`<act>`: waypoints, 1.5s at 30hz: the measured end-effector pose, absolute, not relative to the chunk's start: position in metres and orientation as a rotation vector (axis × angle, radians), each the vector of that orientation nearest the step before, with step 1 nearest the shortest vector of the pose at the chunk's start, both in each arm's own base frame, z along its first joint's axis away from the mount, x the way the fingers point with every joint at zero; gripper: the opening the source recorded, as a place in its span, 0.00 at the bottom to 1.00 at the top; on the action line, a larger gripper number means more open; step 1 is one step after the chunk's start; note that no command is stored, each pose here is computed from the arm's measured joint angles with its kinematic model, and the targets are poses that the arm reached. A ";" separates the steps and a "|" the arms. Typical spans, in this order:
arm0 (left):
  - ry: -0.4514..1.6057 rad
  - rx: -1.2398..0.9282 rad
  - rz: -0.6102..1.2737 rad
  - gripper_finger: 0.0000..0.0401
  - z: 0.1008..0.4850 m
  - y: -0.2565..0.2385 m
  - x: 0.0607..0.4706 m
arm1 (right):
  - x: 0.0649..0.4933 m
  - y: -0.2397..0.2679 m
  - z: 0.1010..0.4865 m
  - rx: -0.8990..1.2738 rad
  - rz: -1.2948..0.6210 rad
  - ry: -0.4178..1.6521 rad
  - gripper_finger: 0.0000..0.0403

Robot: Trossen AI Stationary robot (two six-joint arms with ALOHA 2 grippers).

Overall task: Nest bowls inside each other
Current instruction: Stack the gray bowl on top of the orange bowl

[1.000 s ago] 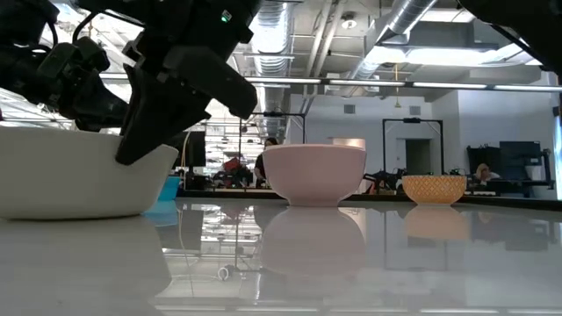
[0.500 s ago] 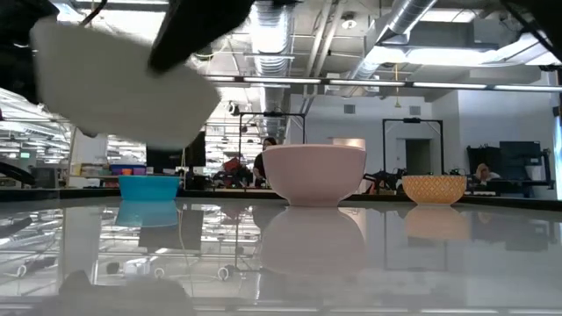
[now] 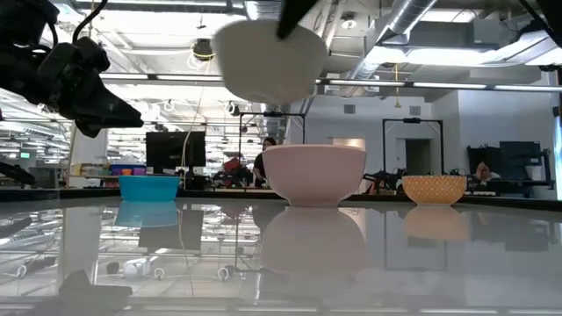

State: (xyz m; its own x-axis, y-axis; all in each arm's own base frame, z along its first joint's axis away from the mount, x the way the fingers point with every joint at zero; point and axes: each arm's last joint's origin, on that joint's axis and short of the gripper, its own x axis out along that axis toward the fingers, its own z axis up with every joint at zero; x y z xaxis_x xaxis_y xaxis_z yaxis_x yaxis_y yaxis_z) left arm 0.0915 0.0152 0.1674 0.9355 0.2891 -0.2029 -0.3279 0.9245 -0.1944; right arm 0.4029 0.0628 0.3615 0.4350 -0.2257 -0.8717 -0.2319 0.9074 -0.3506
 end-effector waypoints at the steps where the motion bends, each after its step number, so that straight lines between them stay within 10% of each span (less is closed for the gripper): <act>1: 0.172 -0.228 0.318 0.30 0.167 0.015 0.092 | 0.403 0.054 0.361 -0.449 -0.015 1.149 0.07; 45: 0.172 -0.228 0.318 0.30 0.167 0.015 0.092 | 0.371 -0.034 0.284 -0.232 -0.293 1.113 0.07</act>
State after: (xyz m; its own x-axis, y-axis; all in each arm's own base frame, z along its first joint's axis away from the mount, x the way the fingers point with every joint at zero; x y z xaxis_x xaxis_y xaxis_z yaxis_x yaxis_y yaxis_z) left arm 0.0915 0.0152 0.1674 0.9356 0.2895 -0.2021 -0.3281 0.9244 -0.1944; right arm 0.3712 -0.0338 0.2838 0.4104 -0.3449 -0.8442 0.1151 0.9379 -0.3272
